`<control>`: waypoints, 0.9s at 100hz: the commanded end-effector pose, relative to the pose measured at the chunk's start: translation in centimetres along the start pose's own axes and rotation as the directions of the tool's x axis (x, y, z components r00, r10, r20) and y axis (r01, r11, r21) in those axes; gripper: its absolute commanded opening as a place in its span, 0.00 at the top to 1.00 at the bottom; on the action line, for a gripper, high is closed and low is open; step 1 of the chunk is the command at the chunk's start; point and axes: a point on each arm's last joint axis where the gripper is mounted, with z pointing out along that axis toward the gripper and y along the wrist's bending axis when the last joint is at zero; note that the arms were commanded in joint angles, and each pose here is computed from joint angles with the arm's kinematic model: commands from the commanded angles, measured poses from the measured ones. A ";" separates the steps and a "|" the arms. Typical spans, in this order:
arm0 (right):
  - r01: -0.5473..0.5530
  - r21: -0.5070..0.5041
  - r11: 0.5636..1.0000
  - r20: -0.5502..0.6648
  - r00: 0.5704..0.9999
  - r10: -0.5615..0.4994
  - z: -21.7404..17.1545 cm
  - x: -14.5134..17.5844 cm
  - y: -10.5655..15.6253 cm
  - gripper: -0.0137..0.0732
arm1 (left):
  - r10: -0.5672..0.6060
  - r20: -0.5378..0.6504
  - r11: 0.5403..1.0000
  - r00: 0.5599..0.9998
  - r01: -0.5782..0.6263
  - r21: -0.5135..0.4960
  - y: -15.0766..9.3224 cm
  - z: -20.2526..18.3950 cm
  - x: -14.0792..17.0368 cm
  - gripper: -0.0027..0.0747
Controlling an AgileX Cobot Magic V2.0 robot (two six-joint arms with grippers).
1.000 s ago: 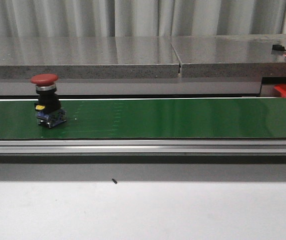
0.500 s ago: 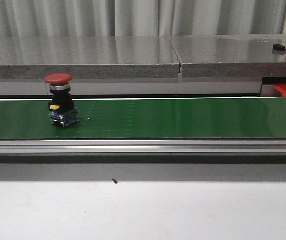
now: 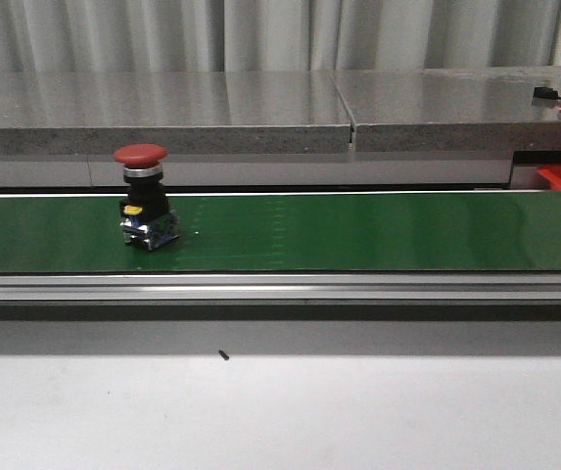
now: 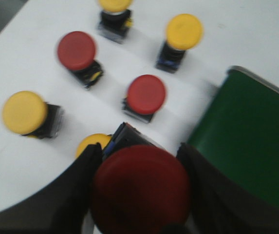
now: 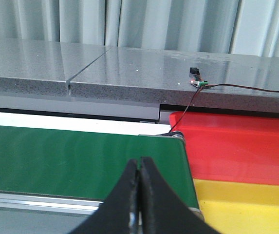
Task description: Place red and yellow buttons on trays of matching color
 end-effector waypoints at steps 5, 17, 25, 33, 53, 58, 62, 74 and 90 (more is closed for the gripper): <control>0.012 0.000 1.000 0.116 0.993 -0.012 -0.3 -1.4 0.0 0.92 | 0.095 0.126 0.992 0.987 -0.104 0.067 -3.5 -2.4 -2.2 0.94; 0.012 0.000 1.000 0.116 0.993 -0.012 -0.3 -1.4 0.0 0.92 | 0.133 0.126 0.985 0.983 -0.145 0.096 -5.4 -2.2 -3.2 0.94; 0.012 0.000 1.000 0.116 0.993 -0.012 -0.3 -1.4 0.0 0.92 | 0.147 0.092 0.982 0.985 -0.157 0.104 -6.1 -1.4 -3.5 0.94; 0.012 0.000 1.000 0.116 0.993 -0.012 -0.3 -1.4 0.0 0.92 | 0.159 0.047 0.981 0.986 -0.163 0.110 -6.5 -0.2 -3.6 0.94; 0.012 0.000 1.000 0.116 0.993 -0.012 -0.3 -1.4 0.0 0.92 | 0.165 -0.055 0.981 0.985 -0.158 0.115 -6.8 2.5 -2.9 0.94; 0.012 0.000 1.000 0.116 0.993 -0.012 -0.3 -1.4 0.0 0.92 | 0.168 -0.073 0.980 0.983 -0.159 0.118 -7.0 3.0 -2.7 0.94; 0.012 0.000 1.000 0.116 0.993 -0.012 -0.3 -1.4 0.0 0.92 | 0.166 -0.085 0.981 0.983 -0.155 0.120 -7.0 3.4 -2.6 0.94; 0.012 0.000 1.000 0.116 0.993 -0.012 -0.3 -1.4 0.0 0.92 | 0.152 -0.093 0.981 0.984 -0.138 0.139 -7.3 3.6 -2.5 0.94; 0.012 0.000 1.000 0.116 0.993 -0.012 -0.3 -1.4 0.0 0.92 | 0.158 -0.093 0.979 0.983 -0.144 0.145 -7.6 3.6 -2.4 0.93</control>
